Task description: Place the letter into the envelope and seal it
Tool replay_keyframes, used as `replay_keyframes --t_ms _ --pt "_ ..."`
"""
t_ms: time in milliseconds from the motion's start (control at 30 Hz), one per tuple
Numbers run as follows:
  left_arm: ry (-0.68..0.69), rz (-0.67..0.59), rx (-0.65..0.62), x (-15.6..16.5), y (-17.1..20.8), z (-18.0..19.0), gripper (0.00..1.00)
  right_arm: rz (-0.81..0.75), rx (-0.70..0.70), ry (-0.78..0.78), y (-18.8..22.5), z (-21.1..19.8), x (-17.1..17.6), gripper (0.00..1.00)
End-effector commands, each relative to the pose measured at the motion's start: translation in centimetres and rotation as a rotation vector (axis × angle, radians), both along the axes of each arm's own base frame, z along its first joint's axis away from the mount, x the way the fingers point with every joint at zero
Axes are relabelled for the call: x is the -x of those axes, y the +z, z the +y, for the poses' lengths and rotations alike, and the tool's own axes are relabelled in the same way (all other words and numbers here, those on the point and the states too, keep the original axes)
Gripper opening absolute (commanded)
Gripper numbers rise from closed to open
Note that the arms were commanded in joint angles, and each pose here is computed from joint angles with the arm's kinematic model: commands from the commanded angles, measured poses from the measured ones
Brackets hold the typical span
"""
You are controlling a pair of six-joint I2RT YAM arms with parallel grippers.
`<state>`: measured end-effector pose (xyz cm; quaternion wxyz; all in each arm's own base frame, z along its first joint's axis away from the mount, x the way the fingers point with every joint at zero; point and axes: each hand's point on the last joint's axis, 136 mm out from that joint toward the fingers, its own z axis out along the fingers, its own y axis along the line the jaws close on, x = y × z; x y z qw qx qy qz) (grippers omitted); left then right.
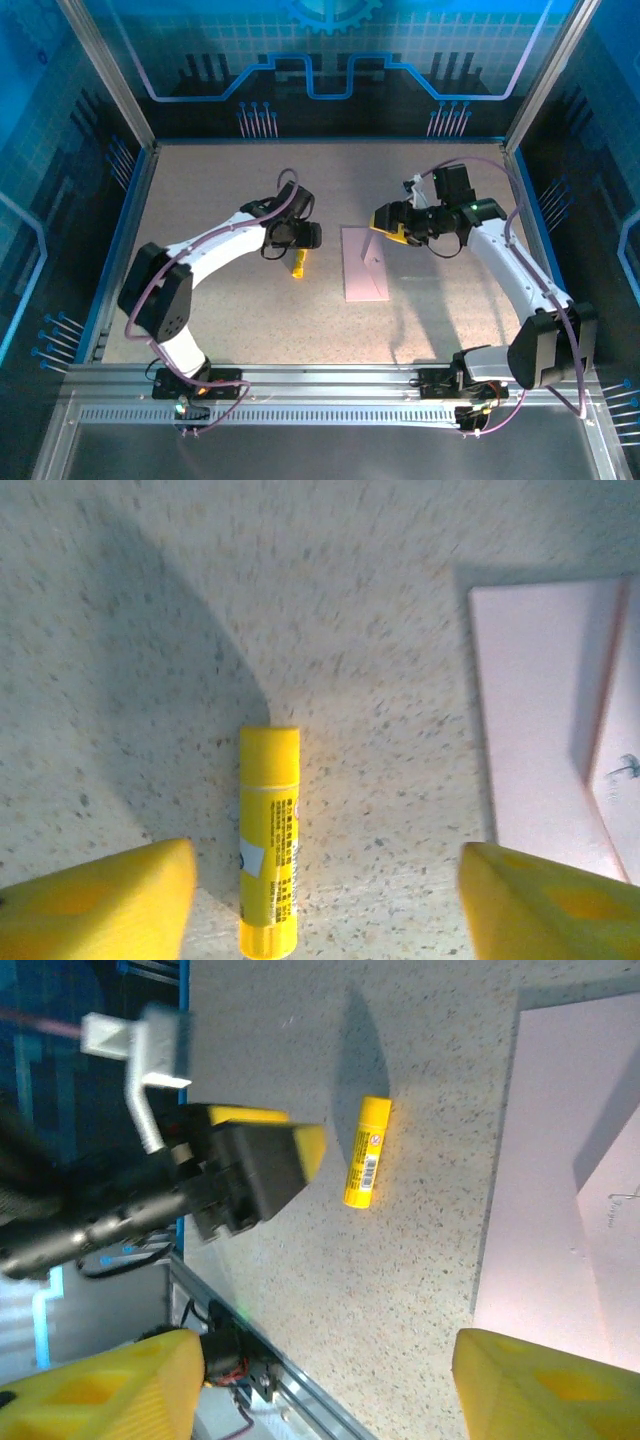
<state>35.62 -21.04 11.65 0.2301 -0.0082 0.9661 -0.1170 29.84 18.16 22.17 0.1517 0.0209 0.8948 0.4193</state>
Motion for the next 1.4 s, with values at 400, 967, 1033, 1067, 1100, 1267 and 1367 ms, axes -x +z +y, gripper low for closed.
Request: replay_keyframes --t_ms 400,967,1033,1067,1100,1267,1367 --pt "0.053 -0.707 -0.124 2.4 16.4 8.8 0.99 -0.257 0.309 -0.217 3.4 -5.9 -1.4 1.00" --pt "0.129 -0.871 -0.207 2.0 6.5 17.8 0.99 -0.683 0.460 -0.234 -1.1 -7.7 -4.9 1.00" --pt "0.132 -0.853 -0.235 1.1 5.2 18.4 0.99 -0.761 0.561 -0.177 -2.4 -8.3 -5.2 1.00" --pt "0.131 -0.850 -0.249 0.6 4.5 18.7 0.99 -0.772 0.612 -0.186 -3.1 -8.9 -5.4 1.00" --pt "0.141 -0.856 -0.253 0.2 4.1 19.1 0.99 -0.768 0.657 -0.221 -3.9 -9.9 -5.6 1.00" --pt "0.181 -0.858 -0.182 -1.3 1.9 20.2 0.99 -0.933 0.781 -0.302 -6.0 -12.3 -6.1 1.00" --pt "0.180 -0.872 -0.146 -2.2 0.6 20.4 0.99 -0.925 0.842 -0.416 -7.6 -14.8 -6.4 1.00"
